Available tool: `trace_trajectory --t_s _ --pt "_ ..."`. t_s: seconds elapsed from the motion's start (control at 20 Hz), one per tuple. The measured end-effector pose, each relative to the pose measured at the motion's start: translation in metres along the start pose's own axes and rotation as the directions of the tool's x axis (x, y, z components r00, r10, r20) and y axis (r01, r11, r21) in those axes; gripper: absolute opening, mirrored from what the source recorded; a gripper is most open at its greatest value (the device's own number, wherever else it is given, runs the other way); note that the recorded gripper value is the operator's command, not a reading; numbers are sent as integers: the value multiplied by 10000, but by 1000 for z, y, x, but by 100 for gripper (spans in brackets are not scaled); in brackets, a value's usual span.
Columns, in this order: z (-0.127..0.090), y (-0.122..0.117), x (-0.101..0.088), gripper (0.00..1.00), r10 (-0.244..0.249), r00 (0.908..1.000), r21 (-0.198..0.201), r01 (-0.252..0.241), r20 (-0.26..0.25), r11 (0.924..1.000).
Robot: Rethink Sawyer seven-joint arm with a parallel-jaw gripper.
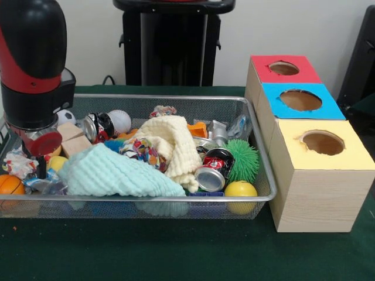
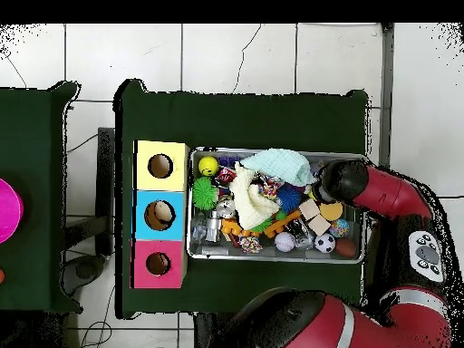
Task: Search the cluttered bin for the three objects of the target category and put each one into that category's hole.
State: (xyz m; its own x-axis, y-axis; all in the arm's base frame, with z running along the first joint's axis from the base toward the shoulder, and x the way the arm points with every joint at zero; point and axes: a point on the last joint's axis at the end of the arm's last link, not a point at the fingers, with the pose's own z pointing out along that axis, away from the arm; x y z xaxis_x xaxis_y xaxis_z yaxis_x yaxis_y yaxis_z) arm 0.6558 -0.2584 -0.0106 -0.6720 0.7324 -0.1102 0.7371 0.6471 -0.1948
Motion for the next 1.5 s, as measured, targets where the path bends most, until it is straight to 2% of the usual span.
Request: trace_trajectory --t_s 0.6,1.4,1.45,1.5 --pt "-3 5 10 100 -312 9982 226 301 512 9993" --pt "-3 5 10 100 -349 9976 248 335 600 9991" --pt "-1 4 9 0 -321 9969 164 310 716 9994" --pt "-1 4 9 0 -316 9967 138 307 752 9994"
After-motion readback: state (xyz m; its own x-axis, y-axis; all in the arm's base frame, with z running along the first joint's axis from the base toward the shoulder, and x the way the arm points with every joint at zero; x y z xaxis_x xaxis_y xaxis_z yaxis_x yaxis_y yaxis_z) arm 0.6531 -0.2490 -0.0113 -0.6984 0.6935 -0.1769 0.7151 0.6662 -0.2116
